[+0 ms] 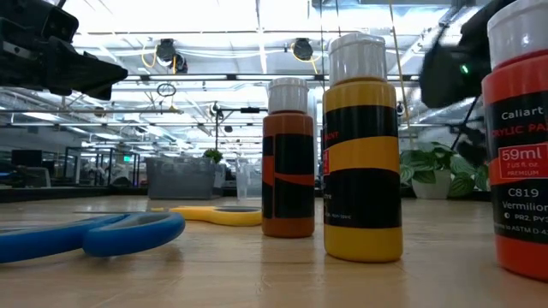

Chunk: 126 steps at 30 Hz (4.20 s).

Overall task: Pick & Place Paint Supplies
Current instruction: Put the black paintbrush into the right black bin

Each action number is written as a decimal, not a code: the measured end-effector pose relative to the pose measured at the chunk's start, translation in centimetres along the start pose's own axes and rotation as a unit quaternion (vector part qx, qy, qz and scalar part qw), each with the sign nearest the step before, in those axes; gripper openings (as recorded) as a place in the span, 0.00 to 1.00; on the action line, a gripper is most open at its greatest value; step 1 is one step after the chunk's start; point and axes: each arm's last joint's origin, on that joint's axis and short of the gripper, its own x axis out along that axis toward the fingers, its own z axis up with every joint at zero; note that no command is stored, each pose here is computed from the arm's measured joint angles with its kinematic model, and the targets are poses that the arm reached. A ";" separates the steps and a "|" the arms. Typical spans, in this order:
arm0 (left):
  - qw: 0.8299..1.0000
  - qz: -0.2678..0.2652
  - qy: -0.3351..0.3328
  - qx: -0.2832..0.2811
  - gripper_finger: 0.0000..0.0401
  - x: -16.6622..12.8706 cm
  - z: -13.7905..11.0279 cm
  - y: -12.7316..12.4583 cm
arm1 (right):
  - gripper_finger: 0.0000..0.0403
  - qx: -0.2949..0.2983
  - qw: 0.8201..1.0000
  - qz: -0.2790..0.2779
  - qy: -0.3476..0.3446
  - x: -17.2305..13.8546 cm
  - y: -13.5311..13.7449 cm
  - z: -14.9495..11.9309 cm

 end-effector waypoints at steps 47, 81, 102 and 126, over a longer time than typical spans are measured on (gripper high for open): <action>1.000 0.000 0.000 0.000 0.18 0.0 0.0 0.0 | 0.47 -0.205 0.949 -0.091 -0.220 -4.4 -5.2 4.2; 1.000 0.000 0.000 0.000 0.18 0.0 0.0 0.0 | 0.00 -0.224 0.944 -0.147 -0.192 -3.2 -4.4 6.3; 1.000 0.000 0.000 0.000 0.18 0.0 0.0 0.0 | 0.46 0.005 0.982 -0.150 -0.119 -5.8 -5.5 2.2; 1.000 0.000 0.000 0.000 0.18 0.0 0.0 0.0 | 0.35 0.080 0.985 -0.153 -0.025 -3.4 -6.7 4.3</action>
